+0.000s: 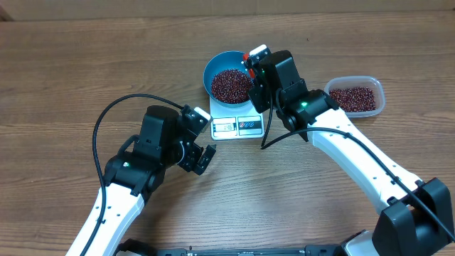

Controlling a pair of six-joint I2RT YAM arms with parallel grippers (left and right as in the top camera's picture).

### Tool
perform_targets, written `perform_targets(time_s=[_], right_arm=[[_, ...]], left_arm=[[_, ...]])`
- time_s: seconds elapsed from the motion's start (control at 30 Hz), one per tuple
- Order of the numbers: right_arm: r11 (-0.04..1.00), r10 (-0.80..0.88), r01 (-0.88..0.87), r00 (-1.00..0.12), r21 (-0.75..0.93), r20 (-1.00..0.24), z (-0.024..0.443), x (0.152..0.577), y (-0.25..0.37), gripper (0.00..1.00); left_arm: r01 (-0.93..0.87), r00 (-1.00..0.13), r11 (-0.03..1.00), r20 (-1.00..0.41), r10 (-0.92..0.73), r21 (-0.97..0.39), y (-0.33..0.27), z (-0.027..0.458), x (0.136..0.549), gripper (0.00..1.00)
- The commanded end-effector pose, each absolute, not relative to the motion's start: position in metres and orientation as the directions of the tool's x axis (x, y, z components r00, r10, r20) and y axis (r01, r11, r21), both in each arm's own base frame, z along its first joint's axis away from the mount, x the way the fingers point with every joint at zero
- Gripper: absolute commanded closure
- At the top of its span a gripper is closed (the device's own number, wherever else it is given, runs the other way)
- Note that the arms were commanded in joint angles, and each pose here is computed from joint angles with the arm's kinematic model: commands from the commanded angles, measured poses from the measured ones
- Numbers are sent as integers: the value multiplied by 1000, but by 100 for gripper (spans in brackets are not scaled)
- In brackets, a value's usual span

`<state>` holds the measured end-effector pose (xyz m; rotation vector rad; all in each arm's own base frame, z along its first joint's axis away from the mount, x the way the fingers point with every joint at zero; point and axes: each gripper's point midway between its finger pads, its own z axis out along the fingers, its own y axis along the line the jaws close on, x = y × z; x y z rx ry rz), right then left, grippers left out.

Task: Scoop item into bowl and weigh 150g on scale
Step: 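Tilt the scoop over the teal bowl, trickling beans in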

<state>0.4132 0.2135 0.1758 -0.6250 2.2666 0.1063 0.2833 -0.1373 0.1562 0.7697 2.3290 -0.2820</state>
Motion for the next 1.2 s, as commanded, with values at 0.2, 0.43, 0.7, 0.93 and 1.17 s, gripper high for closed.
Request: perform_targets(time_s=[0.2, 0.43, 0.7, 0.93, 1.17], right_arm=[[818, -495, -540, -481, -201, -723, 194, 415, 230, 96], [769, -564, -572, -400, -284, -722, 201, 417, 239, 96], [760, -594, -546, -364, -353, -718, 208, 422, 238, 96], [764, -589, -540, -358, -354, -725, 210, 423, 239, 96], [828, -496, -494, -426, -265, -757, 209, 424, 235, 96]], left_arm=[[615, -602, 788, -643, 475, 6, -139, 152, 281, 1], [615, -602, 788, -643, 475, 6, -139, 152, 281, 1], [615, -602, 788, -643, 475, 6, -139, 152, 281, 0], [615, -602, 788, -643, 475, 6, -139, 152, 281, 0], [615, -602, 788, -643, 475, 6, -139, 152, 281, 0]])
